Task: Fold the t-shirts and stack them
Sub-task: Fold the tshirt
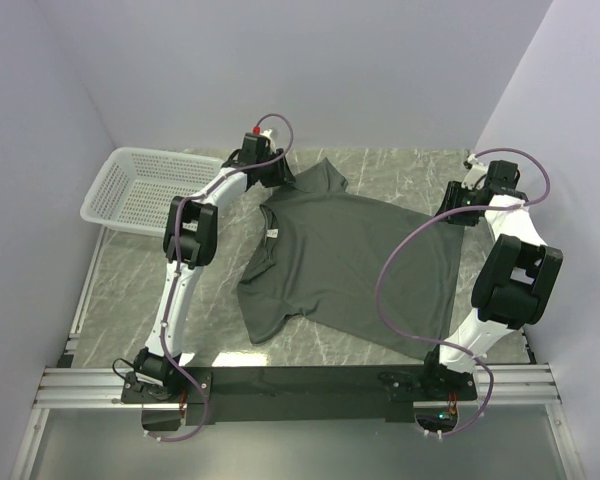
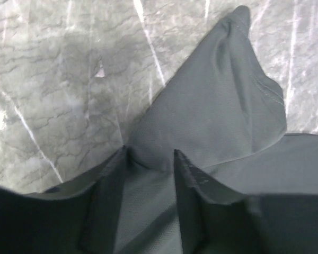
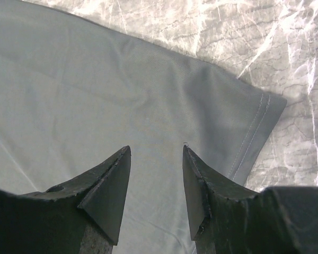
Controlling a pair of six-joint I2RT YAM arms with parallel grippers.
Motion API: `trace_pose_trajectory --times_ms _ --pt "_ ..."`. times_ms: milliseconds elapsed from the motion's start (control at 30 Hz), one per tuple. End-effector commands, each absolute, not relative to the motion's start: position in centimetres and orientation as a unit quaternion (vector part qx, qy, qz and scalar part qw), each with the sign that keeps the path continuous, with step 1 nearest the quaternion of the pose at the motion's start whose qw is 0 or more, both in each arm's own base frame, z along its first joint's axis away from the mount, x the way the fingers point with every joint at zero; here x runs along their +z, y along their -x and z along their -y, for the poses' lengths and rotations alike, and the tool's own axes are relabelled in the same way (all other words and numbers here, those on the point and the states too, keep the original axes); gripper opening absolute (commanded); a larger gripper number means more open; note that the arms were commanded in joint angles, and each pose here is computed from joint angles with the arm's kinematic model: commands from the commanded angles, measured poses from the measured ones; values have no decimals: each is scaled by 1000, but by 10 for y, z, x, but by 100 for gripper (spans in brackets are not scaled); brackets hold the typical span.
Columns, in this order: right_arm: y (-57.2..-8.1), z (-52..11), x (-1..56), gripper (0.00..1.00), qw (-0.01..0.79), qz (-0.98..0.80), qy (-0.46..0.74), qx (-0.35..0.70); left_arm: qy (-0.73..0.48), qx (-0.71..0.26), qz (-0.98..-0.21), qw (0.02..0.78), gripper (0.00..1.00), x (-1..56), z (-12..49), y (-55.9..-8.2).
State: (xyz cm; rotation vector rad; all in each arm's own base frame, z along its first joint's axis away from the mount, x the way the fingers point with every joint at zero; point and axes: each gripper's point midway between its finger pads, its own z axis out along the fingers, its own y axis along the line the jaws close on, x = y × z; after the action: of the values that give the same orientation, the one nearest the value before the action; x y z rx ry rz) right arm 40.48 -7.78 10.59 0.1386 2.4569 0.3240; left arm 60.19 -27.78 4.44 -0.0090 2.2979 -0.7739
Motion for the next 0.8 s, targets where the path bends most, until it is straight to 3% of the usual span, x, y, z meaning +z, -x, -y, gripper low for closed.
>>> trace_pose_trajectory --times_ms 0,133,333,767 --pt "-415 84 117 51 344 -929 -57 122 0 -285 -887 363 43 49 279 -608" --pt "-415 84 117 51 343 -929 -59 126 2 -269 -893 362 31 45 273 -607" --pt "-414 85 117 51 343 -929 -57 127 16 -221 -897 381 1 55 250 -607" --pt "-445 98 112 51 331 -933 -61 129 71 -184 -910 364 0 62 190 -558"
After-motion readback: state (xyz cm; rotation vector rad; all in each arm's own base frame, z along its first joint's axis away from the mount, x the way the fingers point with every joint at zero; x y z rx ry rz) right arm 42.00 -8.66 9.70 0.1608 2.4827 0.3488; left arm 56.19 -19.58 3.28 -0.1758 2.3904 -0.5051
